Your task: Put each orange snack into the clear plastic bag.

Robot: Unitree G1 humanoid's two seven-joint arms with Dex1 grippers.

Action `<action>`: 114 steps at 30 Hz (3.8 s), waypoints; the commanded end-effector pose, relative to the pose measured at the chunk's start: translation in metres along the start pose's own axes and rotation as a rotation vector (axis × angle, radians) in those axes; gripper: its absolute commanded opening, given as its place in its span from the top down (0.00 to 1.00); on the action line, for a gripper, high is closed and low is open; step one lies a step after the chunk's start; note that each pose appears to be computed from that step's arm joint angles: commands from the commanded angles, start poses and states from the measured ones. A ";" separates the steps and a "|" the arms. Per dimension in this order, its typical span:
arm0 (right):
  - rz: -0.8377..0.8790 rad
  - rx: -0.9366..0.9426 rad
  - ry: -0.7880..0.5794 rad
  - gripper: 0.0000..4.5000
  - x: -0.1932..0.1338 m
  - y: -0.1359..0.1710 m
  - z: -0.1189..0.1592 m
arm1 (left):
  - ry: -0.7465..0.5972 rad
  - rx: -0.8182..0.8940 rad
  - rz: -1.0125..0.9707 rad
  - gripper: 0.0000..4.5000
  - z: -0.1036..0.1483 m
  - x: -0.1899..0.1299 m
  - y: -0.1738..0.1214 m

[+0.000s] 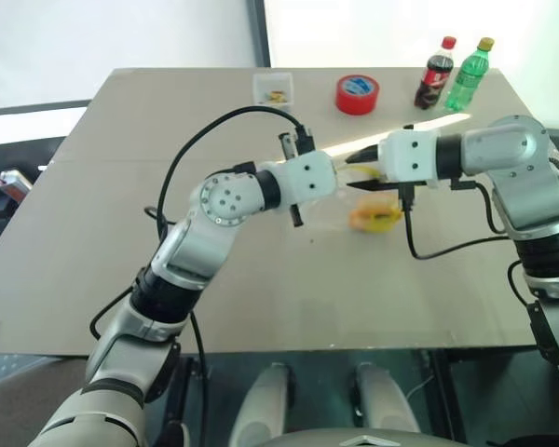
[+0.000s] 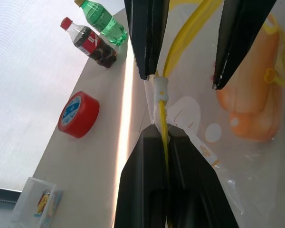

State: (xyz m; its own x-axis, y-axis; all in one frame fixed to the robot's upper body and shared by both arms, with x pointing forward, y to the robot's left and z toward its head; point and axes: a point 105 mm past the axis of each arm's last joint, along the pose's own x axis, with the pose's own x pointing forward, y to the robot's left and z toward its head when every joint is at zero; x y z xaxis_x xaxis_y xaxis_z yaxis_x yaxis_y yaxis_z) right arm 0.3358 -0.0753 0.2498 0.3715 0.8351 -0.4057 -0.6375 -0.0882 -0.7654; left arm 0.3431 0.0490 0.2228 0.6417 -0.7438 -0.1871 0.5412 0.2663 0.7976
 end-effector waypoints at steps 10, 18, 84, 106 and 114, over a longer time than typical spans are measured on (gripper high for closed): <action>-0.043 -0.050 0.001 0.90 -0.003 -0.010 0.003 | -0.015 0.106 0.033 1.00 0.009 -0.004 0.007; -0.051 -0.060 -0.017 0.90 -0.001 -0.013 0.008 | -0.025 0.109 0.033 1.00 0.012 -0.003 0.005; -0.050 -0.020 -0.070 0.95 0.008 -0.006 0.020 | -0.026 0.093 0.047 1.00 0.005 -0.004 0.004; -0.078 -0.032 -0.033 0.95 0.007 -0.012 0.014 | -0.023 0.091 0.042 1.00 0.004 -0.003 0.004; -0.070 -0.029 -0.034 0.95 0.008 -0.010 0.012 | -0.022 0.091 0.042 1.00 0.004 -0.003 0.003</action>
State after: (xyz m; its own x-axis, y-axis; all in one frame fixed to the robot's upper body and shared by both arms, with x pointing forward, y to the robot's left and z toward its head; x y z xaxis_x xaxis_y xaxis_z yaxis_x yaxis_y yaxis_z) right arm 0.3404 -0.0638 0.2482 0.3969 0.8420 -0.3655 -0.6225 -0.0457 -0.7813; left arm 0.3467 0.0527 0.2150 0.6551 -0.7316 -0.1890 0.5045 0.2372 0.8302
